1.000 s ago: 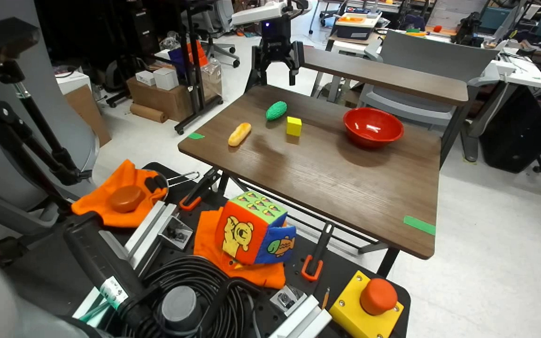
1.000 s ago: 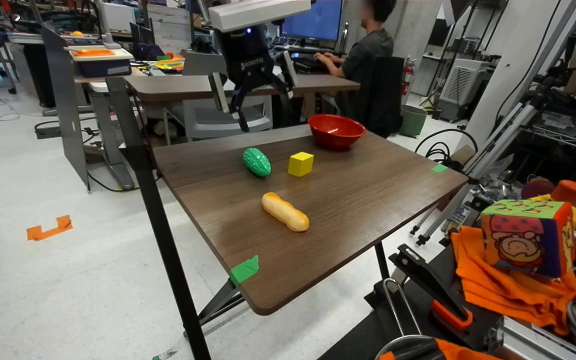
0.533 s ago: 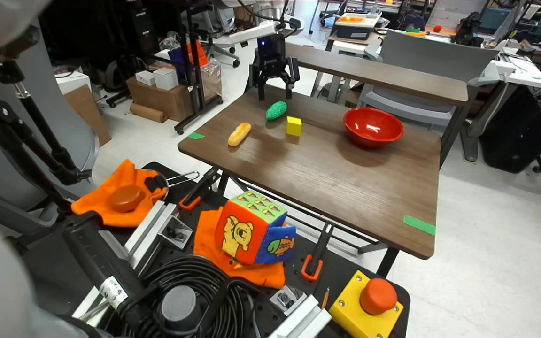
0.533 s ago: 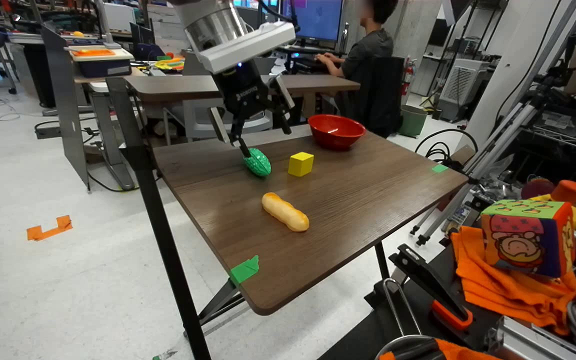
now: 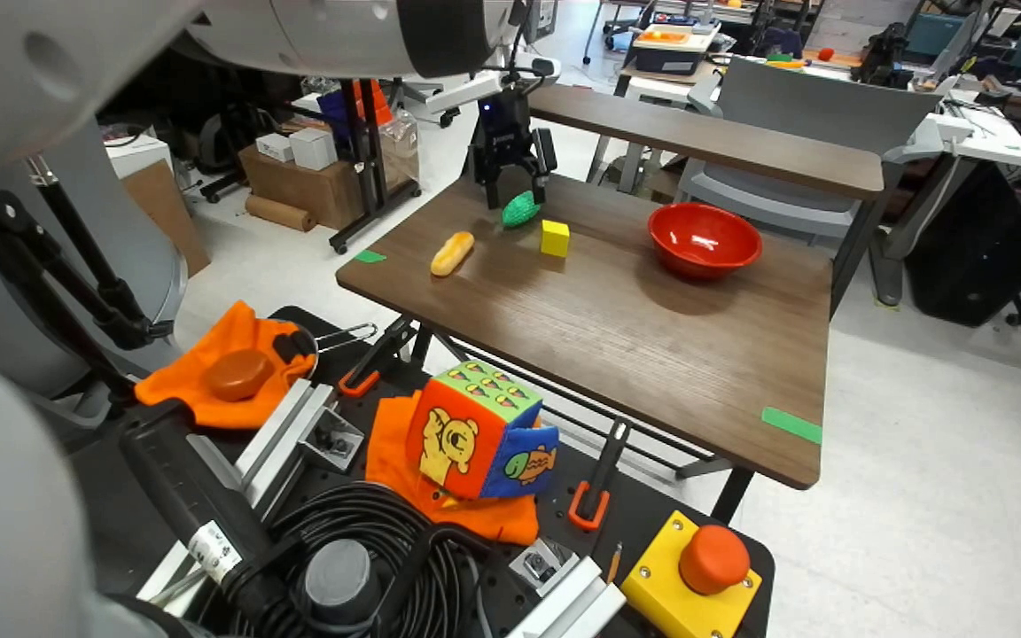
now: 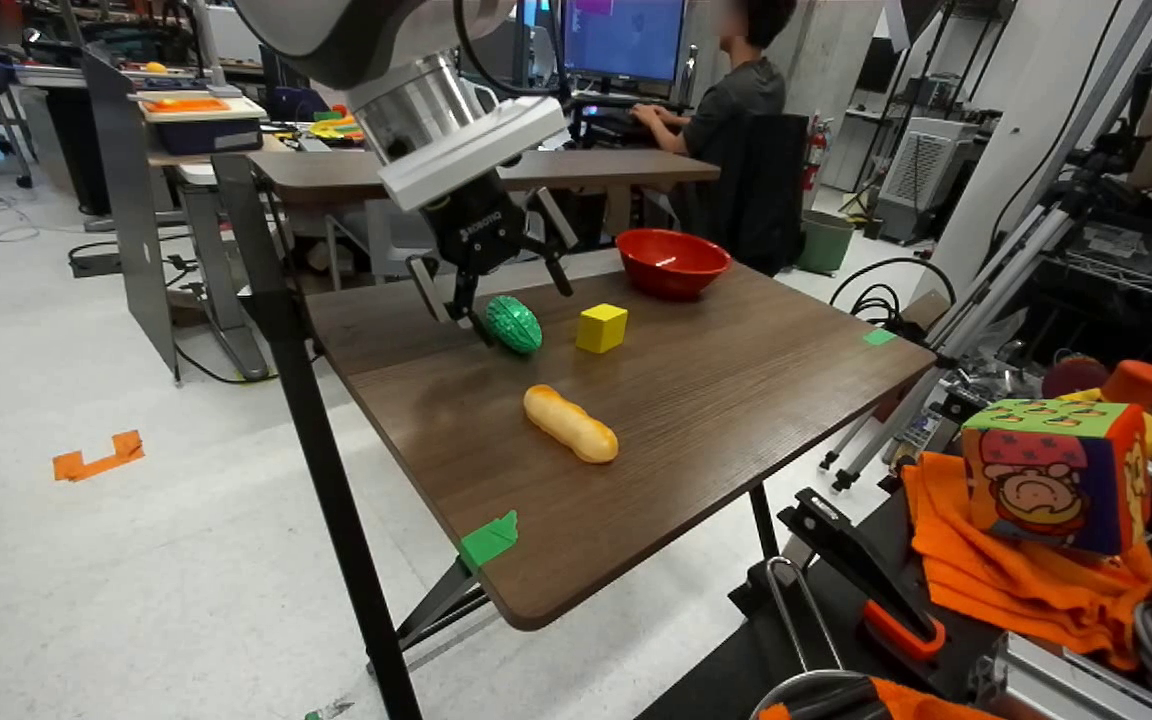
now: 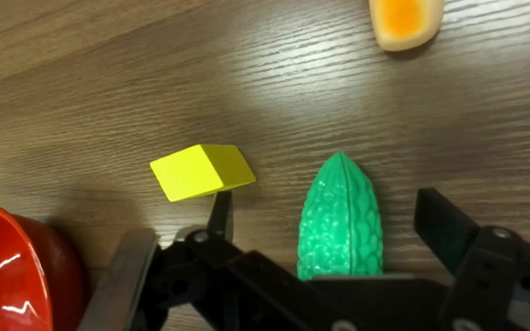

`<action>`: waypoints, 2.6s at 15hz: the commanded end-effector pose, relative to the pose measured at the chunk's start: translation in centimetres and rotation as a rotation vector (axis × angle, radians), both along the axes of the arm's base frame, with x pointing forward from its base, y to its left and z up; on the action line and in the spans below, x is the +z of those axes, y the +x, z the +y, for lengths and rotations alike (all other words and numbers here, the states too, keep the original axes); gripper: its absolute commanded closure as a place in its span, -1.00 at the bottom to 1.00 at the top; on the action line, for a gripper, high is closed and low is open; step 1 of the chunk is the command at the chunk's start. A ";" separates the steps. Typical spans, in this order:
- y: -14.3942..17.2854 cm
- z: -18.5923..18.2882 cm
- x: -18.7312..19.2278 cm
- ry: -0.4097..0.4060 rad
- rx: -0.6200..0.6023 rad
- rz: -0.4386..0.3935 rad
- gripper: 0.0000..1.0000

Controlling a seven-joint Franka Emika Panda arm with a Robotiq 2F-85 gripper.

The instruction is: Put the green object inside the orange bowl

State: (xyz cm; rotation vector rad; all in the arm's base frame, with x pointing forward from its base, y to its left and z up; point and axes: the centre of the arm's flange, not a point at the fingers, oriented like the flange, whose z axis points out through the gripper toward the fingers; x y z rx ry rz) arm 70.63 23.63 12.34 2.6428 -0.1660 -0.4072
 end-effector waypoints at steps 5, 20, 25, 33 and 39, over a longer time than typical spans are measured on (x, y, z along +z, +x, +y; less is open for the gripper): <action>5.5 2.4 -3.1 -0.082 -0.054 -0.020 -1.00; 3.7 2.2 4.0 -0.110 0.023 -0.068 0.66; 4.0 -2.1 11.8 0.007 -0.015 -0.114 0.66; 6.7 -15.8 13.1 0.089 -0.219 -0.030 0.66; 6.6 -22.6 10.9 0.077 -0.342 0.047 0.66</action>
